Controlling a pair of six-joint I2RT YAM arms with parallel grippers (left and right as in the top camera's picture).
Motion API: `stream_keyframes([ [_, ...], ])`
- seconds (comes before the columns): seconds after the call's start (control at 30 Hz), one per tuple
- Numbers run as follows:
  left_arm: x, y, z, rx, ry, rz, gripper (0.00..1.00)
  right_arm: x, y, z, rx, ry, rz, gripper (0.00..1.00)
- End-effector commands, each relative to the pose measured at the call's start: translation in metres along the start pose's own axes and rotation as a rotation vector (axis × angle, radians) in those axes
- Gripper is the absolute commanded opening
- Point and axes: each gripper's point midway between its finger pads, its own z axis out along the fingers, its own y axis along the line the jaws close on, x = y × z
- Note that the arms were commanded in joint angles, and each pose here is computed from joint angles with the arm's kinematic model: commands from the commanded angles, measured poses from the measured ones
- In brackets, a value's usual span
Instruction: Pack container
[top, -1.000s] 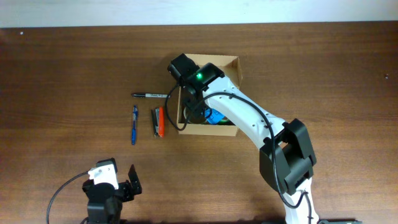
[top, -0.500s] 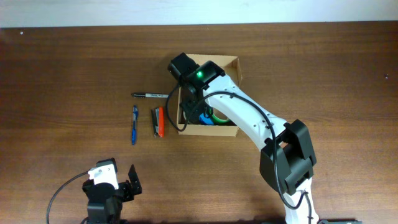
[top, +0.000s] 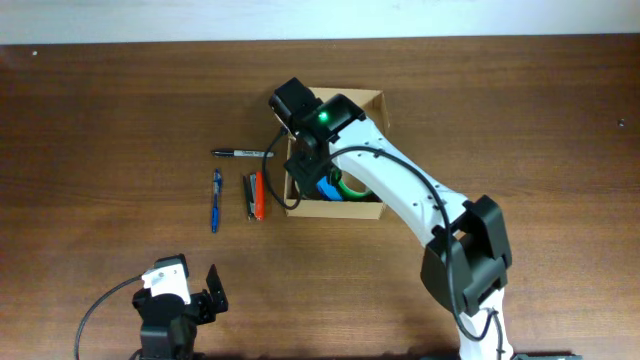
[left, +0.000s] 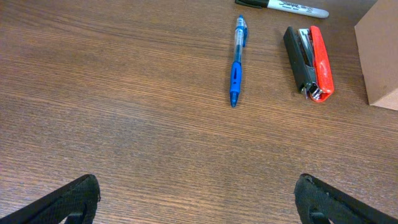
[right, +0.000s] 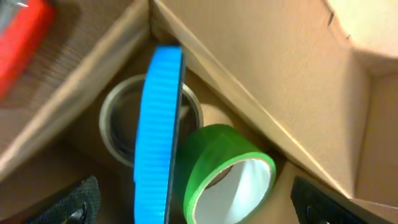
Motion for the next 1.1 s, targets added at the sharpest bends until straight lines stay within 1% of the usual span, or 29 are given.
stream_keyframes([
  [0.0, 0.001, 0.002, 0.002, -0.011, -0.002, 0.017, 1.00, -0.014, -0.001, -0.052, -0.047, -0.129, -0.034, 0.99],
  [0.1, 0.001, 0.002, 0.002, -0.011, -0.002, 0.017, 1.00, -0.010, 0.003, -0.068, -0.098, -0.148, -0.058, 0.99],
  [0.13, 0.001, 0.002, 0.002, -0.011, -0.002, 0.017, 0.99, -0.006, 0.007, -0.080, -0.148, -0.163, -0.074, 0.99],
  [0.23, 0.001, 0.002, 0.002, -0.011, -0.002, 0.017, 1.00, 0.000, 0.000, -0.107, -0.202, -0.212, -0.070, 0.99],
  [0.4, 0.001, 0.002, 0.002, -0.011, -0.002, 0.017, 1.00, 0.027, -0.044, -0.150, -0.163, -0.292, 0.009, 0.99],
  [0.57, 0.001, 0.002, 0.002, -0.011, -0.002, 0.017, 1.00, 0.076, -0.075, -0.178, -0.098, -0.368, 0.084, 0.99],
  [0.67, 0.001, 0.002, 0.002, -0.011, -0.002, 0.017, 1.00, 0.103, -0.083, -0.187, -0.060, -0.431, 0.122, 0.99],
  [0.7, 0.001, 0.002, 0.002, -0.011, -0.002, 0.017, 1.00, 0.120, -0.084, -0.191, -0.038, -0.473, 0.138, 0.99],
  [0.73, 0.001, 0.002, 0.002, -0.011, -0.002, 0.017, 1.00, 0.129, -0.083, -0.193, -0.026, -0.496, 0.146, 0.99],
  [0.9, 0.001, 0.002, 0.002, -0.011, -0.002, 0.017, 1.00, 0.169, -0.071, -0.193, 0.016, -0.615, 0.169, 0.99],
  [1.07, 0.001, 0.002, 0.002, -0.011, -0.002, 0.017, 0.99, 0.208, -0.056, -0.185, 0.024, -0.702, 0.254, 0.99],
])
